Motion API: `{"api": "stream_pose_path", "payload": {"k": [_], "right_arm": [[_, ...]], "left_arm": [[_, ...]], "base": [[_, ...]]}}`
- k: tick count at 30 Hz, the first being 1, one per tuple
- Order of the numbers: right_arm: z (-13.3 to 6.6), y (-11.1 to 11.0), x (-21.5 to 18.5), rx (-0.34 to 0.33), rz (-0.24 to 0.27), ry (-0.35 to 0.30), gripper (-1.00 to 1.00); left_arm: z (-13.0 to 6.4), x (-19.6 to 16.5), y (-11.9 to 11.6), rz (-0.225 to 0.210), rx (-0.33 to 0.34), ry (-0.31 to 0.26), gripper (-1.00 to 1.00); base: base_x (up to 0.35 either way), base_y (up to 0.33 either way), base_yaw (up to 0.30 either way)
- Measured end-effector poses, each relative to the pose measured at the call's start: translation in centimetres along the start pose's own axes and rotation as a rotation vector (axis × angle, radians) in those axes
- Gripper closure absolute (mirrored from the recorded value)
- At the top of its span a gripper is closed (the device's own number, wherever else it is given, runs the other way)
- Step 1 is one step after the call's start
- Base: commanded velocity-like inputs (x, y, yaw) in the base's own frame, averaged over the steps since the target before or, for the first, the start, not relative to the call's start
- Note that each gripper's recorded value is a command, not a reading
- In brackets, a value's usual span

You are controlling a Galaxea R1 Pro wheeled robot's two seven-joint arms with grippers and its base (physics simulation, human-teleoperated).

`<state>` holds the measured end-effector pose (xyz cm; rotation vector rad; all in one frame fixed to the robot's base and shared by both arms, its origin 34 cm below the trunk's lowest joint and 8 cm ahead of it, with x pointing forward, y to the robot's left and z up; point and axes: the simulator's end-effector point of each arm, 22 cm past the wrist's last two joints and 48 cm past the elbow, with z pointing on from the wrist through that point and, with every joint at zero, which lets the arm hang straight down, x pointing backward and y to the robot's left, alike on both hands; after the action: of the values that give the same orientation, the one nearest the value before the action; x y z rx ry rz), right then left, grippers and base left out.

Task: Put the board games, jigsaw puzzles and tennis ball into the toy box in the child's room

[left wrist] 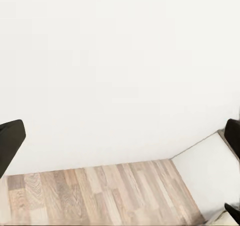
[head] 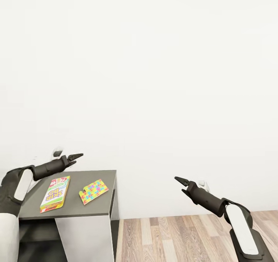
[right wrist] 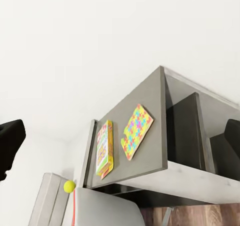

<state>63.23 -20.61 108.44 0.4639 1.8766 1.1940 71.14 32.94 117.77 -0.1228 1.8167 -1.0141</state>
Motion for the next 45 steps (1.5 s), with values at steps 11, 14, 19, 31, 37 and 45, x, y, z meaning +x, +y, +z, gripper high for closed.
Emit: {"api": "stream_pose_path", "payload": {"k": [11,14,19,31,37,45], "right_arm": [[-0.1,-0.2,-0.2,0.003,0.001,-0.002,-1.0],[-0.1,-0.2,-0.2,0.004,0.001,-0.002,-1.0],[0.1,-0.3,0.0,0.008,0.001,0.001,-1.0],[0.2,-1.3,0.1,0.025,0.012,0.004,-1.0],[0.4,-1.8,0.2,0.033,0.017,0.008,-1.0],[0.6,-2.2,0.5,0.039,0.024,0.014,-1.0]], "left_arm": [[6.0,-3.7,1.7,-0.025,-0.4,0.053,-1.0],[6.0,-5.2,2.8,-0.035,-0.497,0.067,-1.0],[5.0,-4.6,6.3,-0.068,-0.603,0.106,-1.0],[6.4,-4.4,8.2,0.184,-0.74,0.153,-1.0],[7.1,-4.5,8.3,0.214,-0.713,0.145,-1.0],[7.5,-4.7,9.0,0.231,-0.708,0.126,-1.0]], "base": [[0.0,0.0,0.0],[0.0,0.0,0.005],[0.0,0.0,0.08],[0.0,0.0,0.13],[0.0,0.0,0.104],[0.0,0.0,0.1]]}}
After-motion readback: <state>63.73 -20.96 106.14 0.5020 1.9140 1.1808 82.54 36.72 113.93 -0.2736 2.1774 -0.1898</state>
